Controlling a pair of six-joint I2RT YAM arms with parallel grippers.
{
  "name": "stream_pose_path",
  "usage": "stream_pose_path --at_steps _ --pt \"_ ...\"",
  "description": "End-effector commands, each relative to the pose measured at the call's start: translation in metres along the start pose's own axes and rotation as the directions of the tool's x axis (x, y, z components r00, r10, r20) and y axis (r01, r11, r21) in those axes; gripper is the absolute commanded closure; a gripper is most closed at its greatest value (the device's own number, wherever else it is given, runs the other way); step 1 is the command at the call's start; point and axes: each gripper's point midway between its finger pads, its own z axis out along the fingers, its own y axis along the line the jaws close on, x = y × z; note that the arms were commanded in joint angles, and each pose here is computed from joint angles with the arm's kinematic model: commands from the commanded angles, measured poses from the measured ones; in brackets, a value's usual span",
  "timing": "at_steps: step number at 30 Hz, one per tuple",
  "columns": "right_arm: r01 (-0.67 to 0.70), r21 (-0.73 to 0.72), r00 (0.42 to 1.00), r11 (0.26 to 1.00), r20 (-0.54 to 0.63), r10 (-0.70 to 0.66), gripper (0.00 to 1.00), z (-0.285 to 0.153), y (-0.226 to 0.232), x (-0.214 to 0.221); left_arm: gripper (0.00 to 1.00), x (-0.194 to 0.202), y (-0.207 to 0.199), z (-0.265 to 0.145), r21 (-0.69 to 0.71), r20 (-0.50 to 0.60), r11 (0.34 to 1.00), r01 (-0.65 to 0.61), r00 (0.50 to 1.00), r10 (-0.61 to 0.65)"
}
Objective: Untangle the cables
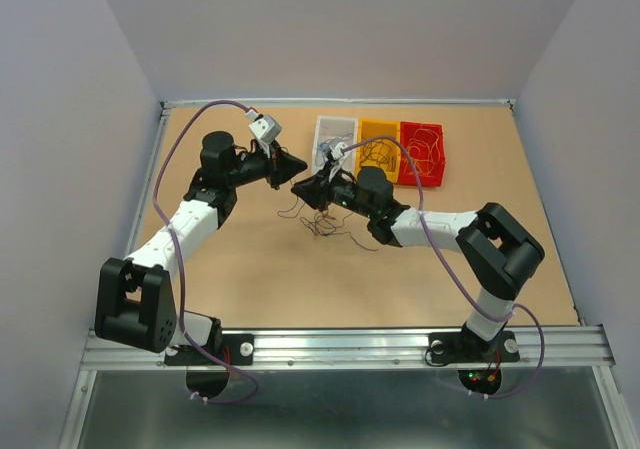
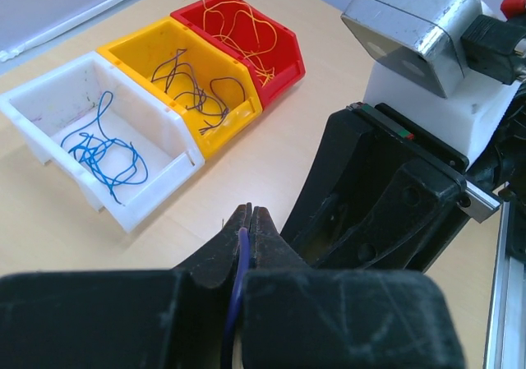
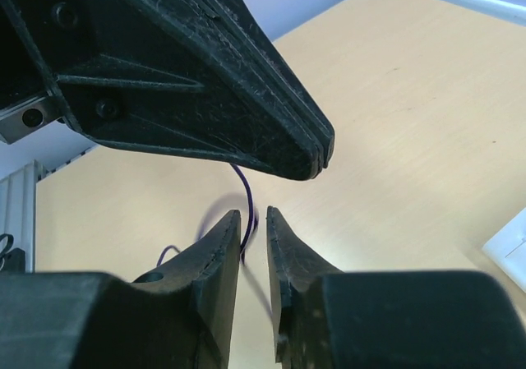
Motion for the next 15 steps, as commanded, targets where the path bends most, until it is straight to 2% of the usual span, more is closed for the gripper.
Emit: stream_pose_path --at_steps 1,10,15 --pt "0.036 -0.014 0.997 0.999 0.074 -0.035 0.75 0.0 0.007 -0.019 1.0 -0.022 -0.008 0.002 0.038 0.051 0.998 -0.046 0.998 0.044" --pt "0.024 -0.028 0.998 0.999 0.063 -0.023 0.71 0.008 0.006 -0.011 1.0 -0.02 -0.01 0.003 0.061 0.043 0.998 -0.03 0.999 0.028" --pt "0.016 -0.032 0.998 0.999 0.068 -0.013 0.66 0.012 0.006 -0.012 1.0 -0.018 -0.011 0.004 0.076 0.037 0.997 -0.02 0.999 0.017"
